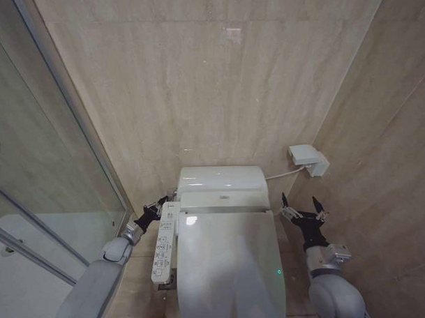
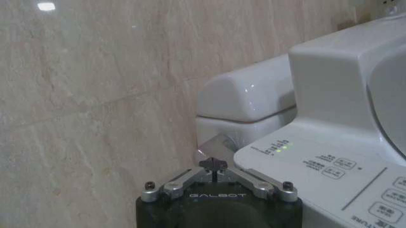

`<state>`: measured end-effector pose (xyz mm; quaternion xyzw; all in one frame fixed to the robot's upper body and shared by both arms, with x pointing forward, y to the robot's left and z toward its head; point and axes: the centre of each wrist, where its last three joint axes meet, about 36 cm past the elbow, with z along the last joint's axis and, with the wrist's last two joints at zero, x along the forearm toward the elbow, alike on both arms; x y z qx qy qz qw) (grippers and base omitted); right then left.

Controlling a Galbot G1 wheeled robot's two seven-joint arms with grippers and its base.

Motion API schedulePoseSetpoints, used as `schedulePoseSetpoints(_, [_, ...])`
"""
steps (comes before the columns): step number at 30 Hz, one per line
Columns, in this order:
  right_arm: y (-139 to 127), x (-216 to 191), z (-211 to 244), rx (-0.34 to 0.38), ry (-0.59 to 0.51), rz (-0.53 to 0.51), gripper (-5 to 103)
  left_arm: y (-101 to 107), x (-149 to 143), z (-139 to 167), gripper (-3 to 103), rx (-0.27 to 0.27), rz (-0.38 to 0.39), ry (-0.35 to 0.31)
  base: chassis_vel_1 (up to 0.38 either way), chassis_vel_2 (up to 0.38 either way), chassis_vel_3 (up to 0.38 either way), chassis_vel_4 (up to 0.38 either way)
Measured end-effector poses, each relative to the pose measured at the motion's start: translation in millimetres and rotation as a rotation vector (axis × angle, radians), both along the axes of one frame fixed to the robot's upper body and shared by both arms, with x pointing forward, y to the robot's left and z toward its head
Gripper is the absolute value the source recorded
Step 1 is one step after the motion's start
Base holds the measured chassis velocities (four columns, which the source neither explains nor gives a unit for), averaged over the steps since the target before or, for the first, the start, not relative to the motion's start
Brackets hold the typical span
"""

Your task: Open the toilet lid, clean the toilet bowl with a toilet brush, close the toilet lid, and flush.

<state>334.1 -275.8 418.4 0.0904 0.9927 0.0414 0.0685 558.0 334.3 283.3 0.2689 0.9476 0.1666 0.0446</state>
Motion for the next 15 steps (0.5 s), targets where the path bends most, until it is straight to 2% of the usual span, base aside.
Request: schedulePoseSetpoints(15, [0.0,0.0,0.0,0.000,0.000,0.000,100,-6.5,-7.2,-9.7,0,-0.007,0.005,0.020,0.000,0.000,0.000,0.000])
